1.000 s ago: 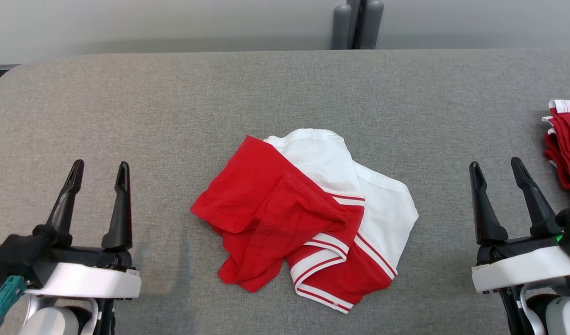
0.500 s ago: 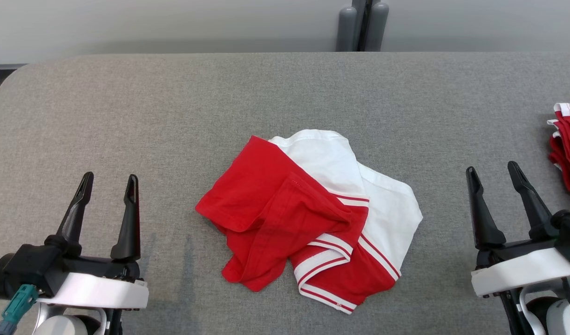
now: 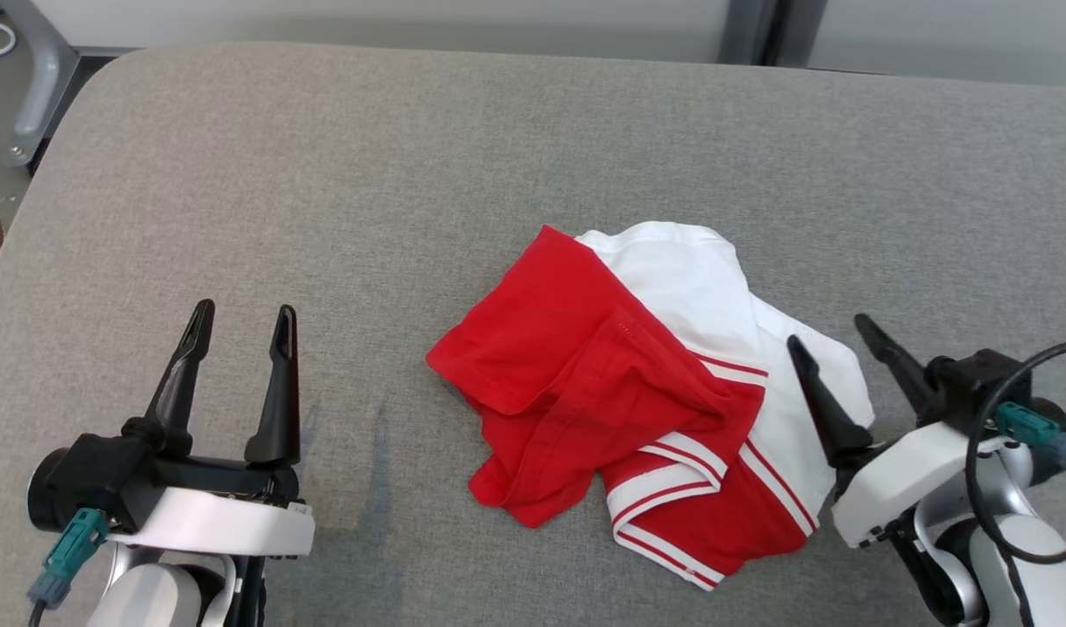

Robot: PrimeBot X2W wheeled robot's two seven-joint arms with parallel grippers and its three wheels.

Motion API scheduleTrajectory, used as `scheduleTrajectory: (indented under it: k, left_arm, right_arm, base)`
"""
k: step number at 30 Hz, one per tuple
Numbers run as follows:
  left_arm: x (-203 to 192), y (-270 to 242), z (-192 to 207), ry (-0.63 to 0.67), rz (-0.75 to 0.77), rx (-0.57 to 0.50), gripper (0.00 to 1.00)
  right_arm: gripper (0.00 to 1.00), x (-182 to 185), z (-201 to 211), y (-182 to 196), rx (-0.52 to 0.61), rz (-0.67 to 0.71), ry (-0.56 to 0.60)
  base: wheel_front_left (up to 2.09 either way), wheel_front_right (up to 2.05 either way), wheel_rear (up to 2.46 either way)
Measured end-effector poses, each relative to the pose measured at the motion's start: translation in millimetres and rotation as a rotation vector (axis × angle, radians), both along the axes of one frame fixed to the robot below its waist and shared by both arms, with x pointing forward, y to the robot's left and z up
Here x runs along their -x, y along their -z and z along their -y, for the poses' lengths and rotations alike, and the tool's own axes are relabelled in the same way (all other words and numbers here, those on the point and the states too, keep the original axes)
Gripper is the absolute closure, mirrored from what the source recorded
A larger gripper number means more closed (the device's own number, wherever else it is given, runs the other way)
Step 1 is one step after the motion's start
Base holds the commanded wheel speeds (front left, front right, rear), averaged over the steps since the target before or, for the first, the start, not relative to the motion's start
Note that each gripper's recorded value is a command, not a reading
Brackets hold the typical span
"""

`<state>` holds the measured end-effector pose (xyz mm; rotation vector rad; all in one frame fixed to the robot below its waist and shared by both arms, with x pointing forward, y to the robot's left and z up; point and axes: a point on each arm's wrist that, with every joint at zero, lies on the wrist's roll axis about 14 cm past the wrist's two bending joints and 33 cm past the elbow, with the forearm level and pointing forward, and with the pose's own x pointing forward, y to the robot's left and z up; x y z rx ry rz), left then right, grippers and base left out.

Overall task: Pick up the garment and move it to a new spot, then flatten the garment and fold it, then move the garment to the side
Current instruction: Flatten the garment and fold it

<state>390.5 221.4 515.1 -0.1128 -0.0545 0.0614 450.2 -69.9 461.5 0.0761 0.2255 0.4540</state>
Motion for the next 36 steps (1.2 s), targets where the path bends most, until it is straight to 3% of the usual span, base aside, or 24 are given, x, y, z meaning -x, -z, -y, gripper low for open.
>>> scheduleTrajectory:
  k: [5,12,13,14,15,21,31,36]
  left_arm:
    - [0.6,10.6,-5.6,-0.024,-0.026,0.007,0.0]
    - [-3.4,16.9,-10.0,-0.034,-0.037,-0.002,0.0]
    - [-4.3,17.2,-10.6,-0.035,-0.038,-0.005,0.0]
    - [-6.2,15.9,-10.7,-0.03,-0.033,-0.013,0.0]
    - [-7.5,14.9,-11.1,-0.028,-0.03,-0.028,0.0]
    - [-10.4,18.2,-8.2,-0.021,-0.034,-0.029,0.0]
    - [-17.2,15.5,-3.0,-0.003,-0.017,-0.03,0.0]
    - [-20.0,14.3,1.0,0.009,-0.01,-0.031,0.0]
  right_arm:
    - [0.0,4.4,-29.9,37.5,0.001,-0.131,-0.107]
    - [0.0,-1.7,-47.3,62.4,0.0,-0.2,-0.165]
    - [0.53,-3.6,-48.8,62.4,-0.008,-0.199,-0.166]
    - [0.73,-4.8,-50.9,62.7,-0.011,-0.199,-0.171]
    - [1.0,-5.2,-53.6,62.3,-0.019,-0.199,-0.178]
    - [1.0,-11.1,-53.9,53.6,-0.062,-0.176,-0.171]
    - [1.0,-46.6,-13.3,-17.7,-0.062,0.109,-0.049]
    - [1.0,-47.2,22.7,-49.7,-0.037,0.219,0.062]
  base:
    - [0.0,0.0,0.0]
    - [0.0,0.0,0.0]
    - [0.0,0.0,0.0]
    - [0.0,0.0,0.0]
    - [0.0,0.0,0.0]
    - [0.0,0.0,0.0]
    - [0.0,0.0,0.0]
    - [0.0,0.0,0.0]
